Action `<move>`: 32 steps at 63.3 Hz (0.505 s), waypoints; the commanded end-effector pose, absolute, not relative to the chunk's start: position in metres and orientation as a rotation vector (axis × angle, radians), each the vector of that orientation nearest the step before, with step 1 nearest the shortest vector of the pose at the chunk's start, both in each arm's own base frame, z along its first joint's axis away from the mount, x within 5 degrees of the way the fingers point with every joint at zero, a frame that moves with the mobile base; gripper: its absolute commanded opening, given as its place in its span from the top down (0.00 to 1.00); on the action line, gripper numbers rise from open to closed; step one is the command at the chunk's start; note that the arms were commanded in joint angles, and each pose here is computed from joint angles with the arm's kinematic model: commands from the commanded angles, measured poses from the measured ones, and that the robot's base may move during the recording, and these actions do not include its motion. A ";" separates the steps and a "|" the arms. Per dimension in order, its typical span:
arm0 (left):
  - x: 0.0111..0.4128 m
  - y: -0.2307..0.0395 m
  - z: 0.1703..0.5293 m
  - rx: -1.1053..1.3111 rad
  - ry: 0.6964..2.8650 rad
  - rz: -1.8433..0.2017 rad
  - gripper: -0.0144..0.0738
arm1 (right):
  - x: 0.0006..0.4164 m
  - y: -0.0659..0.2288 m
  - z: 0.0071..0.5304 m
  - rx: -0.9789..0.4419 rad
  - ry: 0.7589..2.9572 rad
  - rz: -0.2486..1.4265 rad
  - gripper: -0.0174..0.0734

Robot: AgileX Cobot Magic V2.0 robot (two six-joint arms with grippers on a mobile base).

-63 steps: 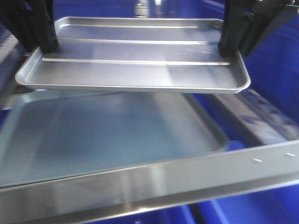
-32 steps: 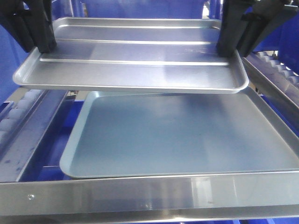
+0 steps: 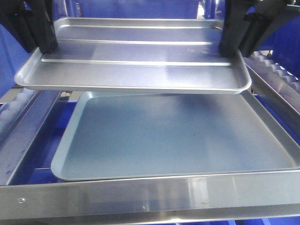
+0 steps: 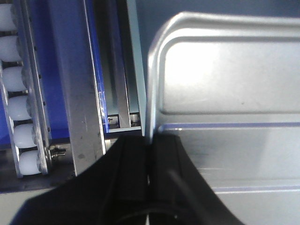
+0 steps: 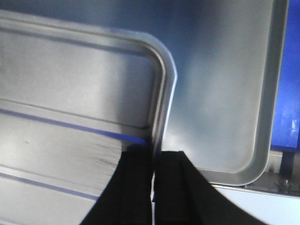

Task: Grab silver tray and stack on right shelf
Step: 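Carry the tray over the larger grey-blue tray on the other shelf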

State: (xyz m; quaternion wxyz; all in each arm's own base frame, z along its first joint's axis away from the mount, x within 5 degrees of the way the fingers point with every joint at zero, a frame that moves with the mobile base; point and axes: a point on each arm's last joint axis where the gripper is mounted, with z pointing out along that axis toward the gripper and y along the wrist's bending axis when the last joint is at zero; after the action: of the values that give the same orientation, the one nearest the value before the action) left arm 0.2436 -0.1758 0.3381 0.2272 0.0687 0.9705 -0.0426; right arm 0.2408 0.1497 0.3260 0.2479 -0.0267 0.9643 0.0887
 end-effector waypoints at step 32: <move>0.240 -0.171 0.362 0.193 2.576 -0.144 0.94 | 0.239 0.145 0.349 -0.113 2.527 0.250 0.74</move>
State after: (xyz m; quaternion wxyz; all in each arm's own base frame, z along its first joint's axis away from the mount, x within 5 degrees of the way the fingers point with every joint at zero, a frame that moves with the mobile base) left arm 0.2436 -0.1758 0.3381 0.2272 0.0687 0.9705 -0.0426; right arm 0.2408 0.1497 0.3260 0.2479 -0.0267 0.9643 0.0887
